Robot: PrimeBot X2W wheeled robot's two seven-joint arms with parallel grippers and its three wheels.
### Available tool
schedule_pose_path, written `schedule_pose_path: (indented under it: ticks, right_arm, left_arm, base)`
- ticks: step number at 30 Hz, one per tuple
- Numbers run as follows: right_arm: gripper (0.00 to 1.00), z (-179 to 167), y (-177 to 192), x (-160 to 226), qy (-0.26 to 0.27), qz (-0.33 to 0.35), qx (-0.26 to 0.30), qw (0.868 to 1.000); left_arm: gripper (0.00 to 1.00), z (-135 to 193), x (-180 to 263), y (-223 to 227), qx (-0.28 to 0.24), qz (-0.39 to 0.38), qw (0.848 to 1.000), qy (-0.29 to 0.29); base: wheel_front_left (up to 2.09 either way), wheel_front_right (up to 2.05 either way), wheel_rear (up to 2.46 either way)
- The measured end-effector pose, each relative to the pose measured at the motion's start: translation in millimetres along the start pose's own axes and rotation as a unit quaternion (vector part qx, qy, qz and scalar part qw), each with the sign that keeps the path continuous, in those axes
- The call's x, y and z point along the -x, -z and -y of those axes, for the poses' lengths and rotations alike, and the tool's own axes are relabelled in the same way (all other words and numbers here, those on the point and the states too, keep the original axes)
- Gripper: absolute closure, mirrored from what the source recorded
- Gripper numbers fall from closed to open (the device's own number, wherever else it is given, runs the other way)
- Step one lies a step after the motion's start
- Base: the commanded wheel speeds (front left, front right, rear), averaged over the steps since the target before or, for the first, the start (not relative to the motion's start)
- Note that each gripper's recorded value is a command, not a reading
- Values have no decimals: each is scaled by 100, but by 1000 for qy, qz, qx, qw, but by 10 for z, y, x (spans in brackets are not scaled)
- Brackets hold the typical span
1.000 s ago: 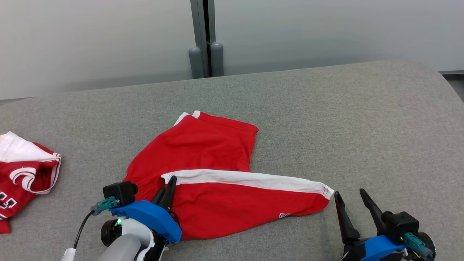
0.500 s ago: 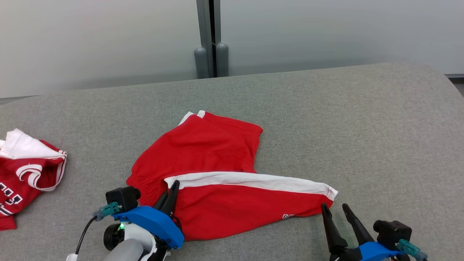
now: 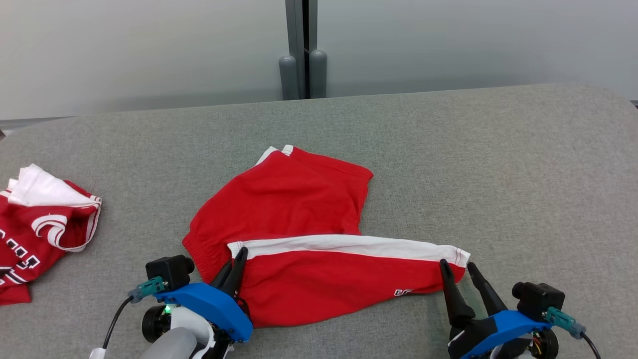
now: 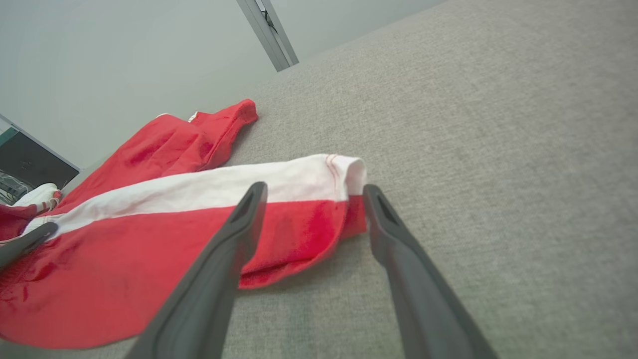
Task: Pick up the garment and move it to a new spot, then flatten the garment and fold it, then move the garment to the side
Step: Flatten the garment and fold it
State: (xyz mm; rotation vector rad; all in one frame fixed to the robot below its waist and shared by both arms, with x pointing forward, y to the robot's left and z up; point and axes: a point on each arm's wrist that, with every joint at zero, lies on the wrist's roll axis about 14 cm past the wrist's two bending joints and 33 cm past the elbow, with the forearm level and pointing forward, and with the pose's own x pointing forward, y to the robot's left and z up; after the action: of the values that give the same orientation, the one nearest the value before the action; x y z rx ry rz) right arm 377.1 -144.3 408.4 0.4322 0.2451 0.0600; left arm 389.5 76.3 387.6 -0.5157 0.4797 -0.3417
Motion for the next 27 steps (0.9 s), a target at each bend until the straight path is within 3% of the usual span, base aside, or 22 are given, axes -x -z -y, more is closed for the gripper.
schedule_pose_path:
  ticks: [12, 14, 15, 16, 18, 23, 24, 26, 27]
  right_arm:
    - [2, -47, 26, -103, -6, -8, -6, 1000]
    - [15, -55, 15, -132, -7, -7, -8, 1000]
    - [15, -63, 5, -149, -8, -6, -8, 1000]
    - [24, -72, -1, -162, -9, -5, -8, 1000]
    - [50, -71, -1, -174, -9, -5, -11, 1000]
    - [66, -83, 20, -213, -10, -10, -11, 1000]
    - [72, -90, 19, -227, -11, -10, -11, 1000]
    - [100, -91, 28, -247, -11, -12, -11, 1000]
    - [100, -87, 33, -254, -11, -13, -11, 1000]
  left_arm:
    - [100, -38, 20, 16, 2, -3, 1000, -2]
    - [100, -56, 22, 14, 2, -3, 1000, -4]
    - [100, -62, 21, 12, 2, -3, 1000, -4]
    - [100, -69, 21, 11, 2, -3, 1000, -5]
    - [100, -80, 22, 9, 2, -4, 1000, -6]
    - [100, -105, 24, 5, 5, -4, 1000, -8]
    - [100, -113, 25, 5, 4, -4, 1000, -8]
    - [100, -127, 25, -4, 3, -4, 1000, -9]
    - [100, -134, 27, -4, 5, -4, 1000, -10]
  base:
    - [0, 0, 0]
    - [0, 0, 0]
    - [0, 0, 0]
    - [0, 0, 0]
    - [0, 0, 0]
    - [0, 0, 0]
    - [0, 0, 0]
    - [0, 0, 0]
    - [0, 0, 0]
